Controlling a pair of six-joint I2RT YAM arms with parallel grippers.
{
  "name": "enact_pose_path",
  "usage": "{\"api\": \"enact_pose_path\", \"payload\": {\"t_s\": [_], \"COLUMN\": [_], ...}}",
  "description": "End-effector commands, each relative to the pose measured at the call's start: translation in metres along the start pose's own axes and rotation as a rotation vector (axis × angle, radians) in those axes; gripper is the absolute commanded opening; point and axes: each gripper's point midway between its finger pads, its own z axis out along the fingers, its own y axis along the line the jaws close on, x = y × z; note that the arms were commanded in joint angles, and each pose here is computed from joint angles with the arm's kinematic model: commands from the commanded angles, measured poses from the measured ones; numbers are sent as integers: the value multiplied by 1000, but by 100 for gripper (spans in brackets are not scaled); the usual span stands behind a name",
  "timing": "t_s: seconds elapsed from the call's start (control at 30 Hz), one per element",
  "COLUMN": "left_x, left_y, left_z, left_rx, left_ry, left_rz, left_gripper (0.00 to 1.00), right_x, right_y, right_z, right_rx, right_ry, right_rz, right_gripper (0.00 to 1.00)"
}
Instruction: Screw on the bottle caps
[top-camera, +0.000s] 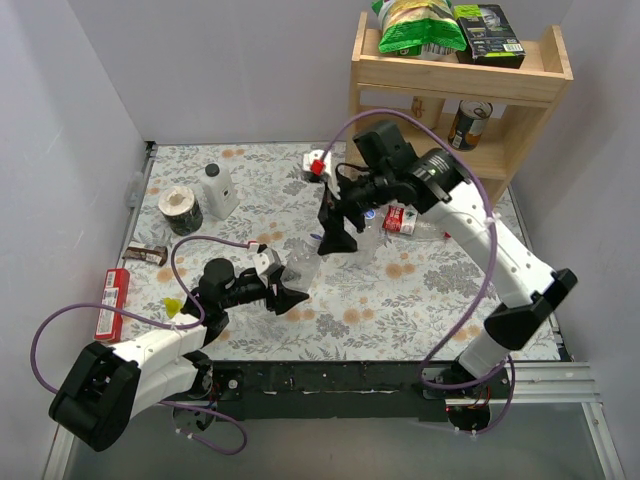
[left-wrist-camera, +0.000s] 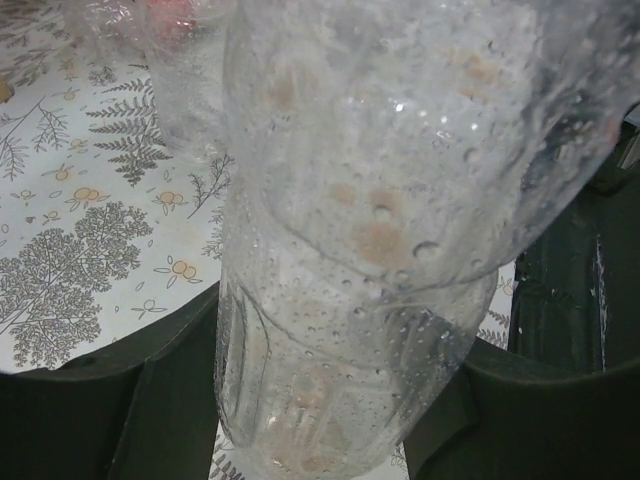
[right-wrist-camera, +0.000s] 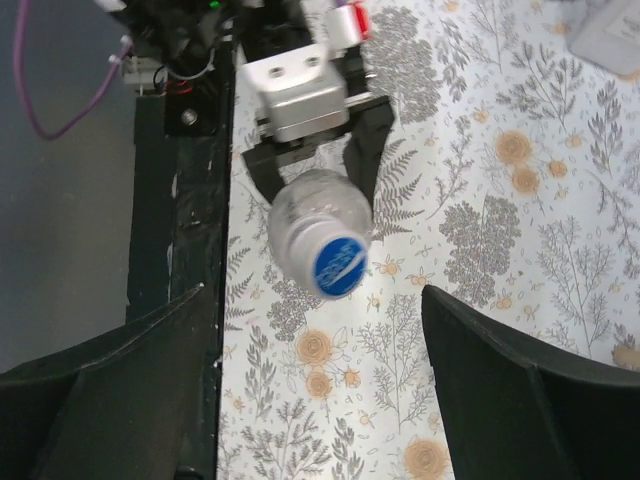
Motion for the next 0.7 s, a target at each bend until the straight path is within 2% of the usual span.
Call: {"api": "enact_pose_path", "payload": {"t_s": [0.0,0.03,0.23,0.47,0.67], "left_x": [-10,-5,3,1,1], "left_y": [-11,-12,-17,-16,-14], "left_z": [2,1,-1,-1,1], "left_rx": [80,88,148,151,154], "left_ry": [0,20,82,93,95], "left_rz": [63,57,119,148,150], "left_gripper": [0,0,0,0,0], "right_x": [-6,-6,10,19,11], "right_y": [40,40,34,23,14], "right_z": [-23,-27,-18,-21,-34], "right_rx": [-112,-99,-141,-105,-73], "right_ry": [-125,-135,-75,-44,-73], "right_rz": [-320,-401,-571,-569,-542], "right_gripper": [91,90,81,71,69]}}
